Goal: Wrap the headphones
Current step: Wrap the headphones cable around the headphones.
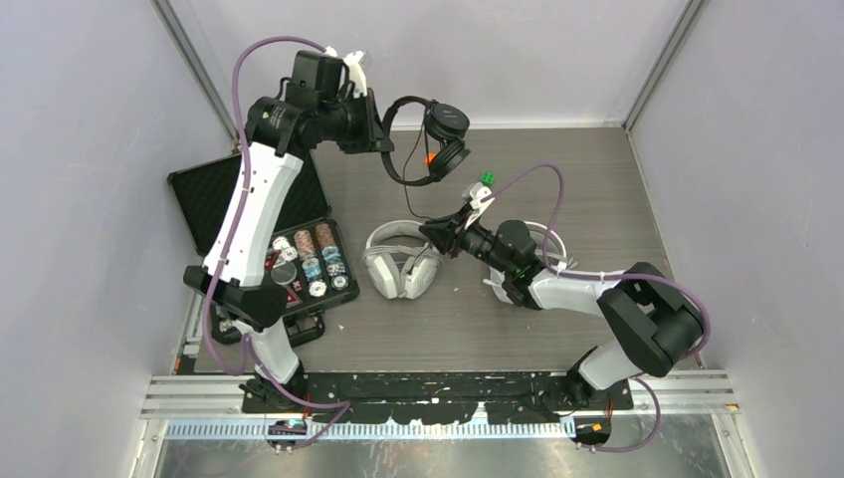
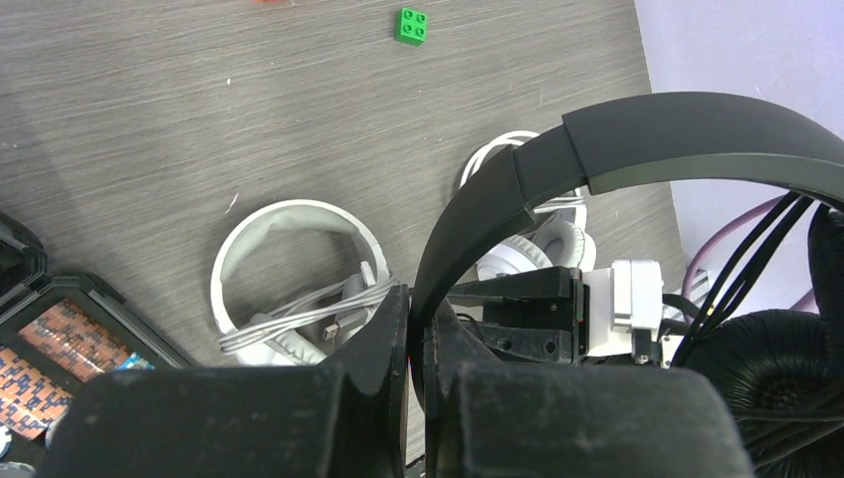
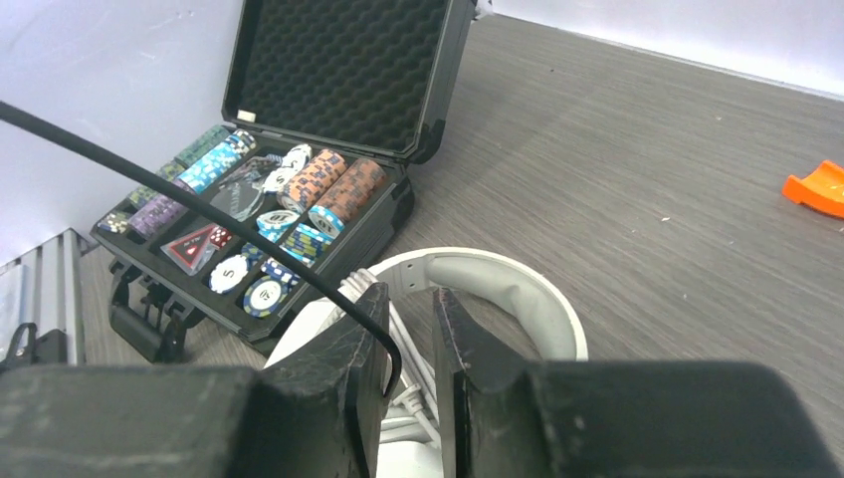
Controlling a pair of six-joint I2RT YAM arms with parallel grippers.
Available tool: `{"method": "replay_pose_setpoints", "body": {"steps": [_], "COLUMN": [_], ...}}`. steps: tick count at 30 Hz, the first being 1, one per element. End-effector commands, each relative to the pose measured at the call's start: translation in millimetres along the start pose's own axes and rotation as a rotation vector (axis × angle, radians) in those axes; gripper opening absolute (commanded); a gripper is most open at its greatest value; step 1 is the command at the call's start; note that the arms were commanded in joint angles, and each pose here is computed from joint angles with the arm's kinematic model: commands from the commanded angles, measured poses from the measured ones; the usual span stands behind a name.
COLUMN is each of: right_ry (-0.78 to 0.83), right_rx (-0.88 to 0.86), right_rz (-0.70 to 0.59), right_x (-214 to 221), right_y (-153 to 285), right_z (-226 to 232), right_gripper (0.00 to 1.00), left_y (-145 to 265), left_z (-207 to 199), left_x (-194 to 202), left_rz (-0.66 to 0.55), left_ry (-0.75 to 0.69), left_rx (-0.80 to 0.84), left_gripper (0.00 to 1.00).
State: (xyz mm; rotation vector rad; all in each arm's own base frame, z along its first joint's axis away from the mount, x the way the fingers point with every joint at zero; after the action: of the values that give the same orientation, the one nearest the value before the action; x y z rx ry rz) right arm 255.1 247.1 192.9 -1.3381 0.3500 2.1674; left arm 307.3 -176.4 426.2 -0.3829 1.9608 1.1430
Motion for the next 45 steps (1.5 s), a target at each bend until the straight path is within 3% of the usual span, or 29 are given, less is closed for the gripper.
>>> {"method": "replay_pose_setpoints", "body": {"steps": [1,8,13,14,20,32,36,39,42,45], "right_ry": [-0.028,-0.081,-0.101,-0.102,-0.077,-0.052,-0.038,-0.017,-0.016,-0.065], "right_rx": [-0.04,-0.053,-0.046,-0.023,0.109,0.169,0.187,0.206,0.279,0.298], "right_rz": [-0.075,-0.09,-0.12,-0.139,-0.15,-0.166,-0.174,-0.187,-0.216,-0.217], "right_x": [-3,5,8,8,8,10,7,-1,-24,-51], "right_y": [-3,-10,-11,-8,7,29,29,25,24,30], "right_z": [6,3,0,-2,-15,-17,-18,-20,-34,-48], "right_gripper": [0.26,0.25,0.01,0.0,0.0,0.0,0.0,0.0,0.0,0.0], "left_y": [13,15,17,18,20,47,50,47,43,36], "left_z": [-10,-12,-10,-9,7,36,34,23,14,21], "left_x": [-15,-16,-17,-18,-24,-58,-59,-54,-38,-12], "left_rz": [-0.078,-0.086,-0.093,-0.098,-0.13,-0.35,-0.352,-0.319,-0.249,-0.149], "left_ry": [0.0,0.001,-0.013,-0.022,-0.021,0.073,0.053,0.004,-0.056,-0.126], "left_rx": [0.048,0.055,0.043,0.025,-0.06,-0.186,-0.133,0.018,0.182,0.172], "left_gripper": [0.0,0.0,0.0,0.0,0.0,0.0,0.0,0.0,0.0,0.0]}}
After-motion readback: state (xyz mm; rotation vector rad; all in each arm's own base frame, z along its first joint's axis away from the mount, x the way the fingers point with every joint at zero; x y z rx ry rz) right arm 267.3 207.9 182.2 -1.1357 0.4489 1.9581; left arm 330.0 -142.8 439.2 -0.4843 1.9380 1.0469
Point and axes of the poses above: each gripper's point midway between its finger pads, its own y axis back along the fingers, its own z axis along the line the jaws close on, x = y × z, the point moved 9 cm from there along y, back along the fingers, and after that the axes turned 15 degrees about -y, right-handed, at the moved point
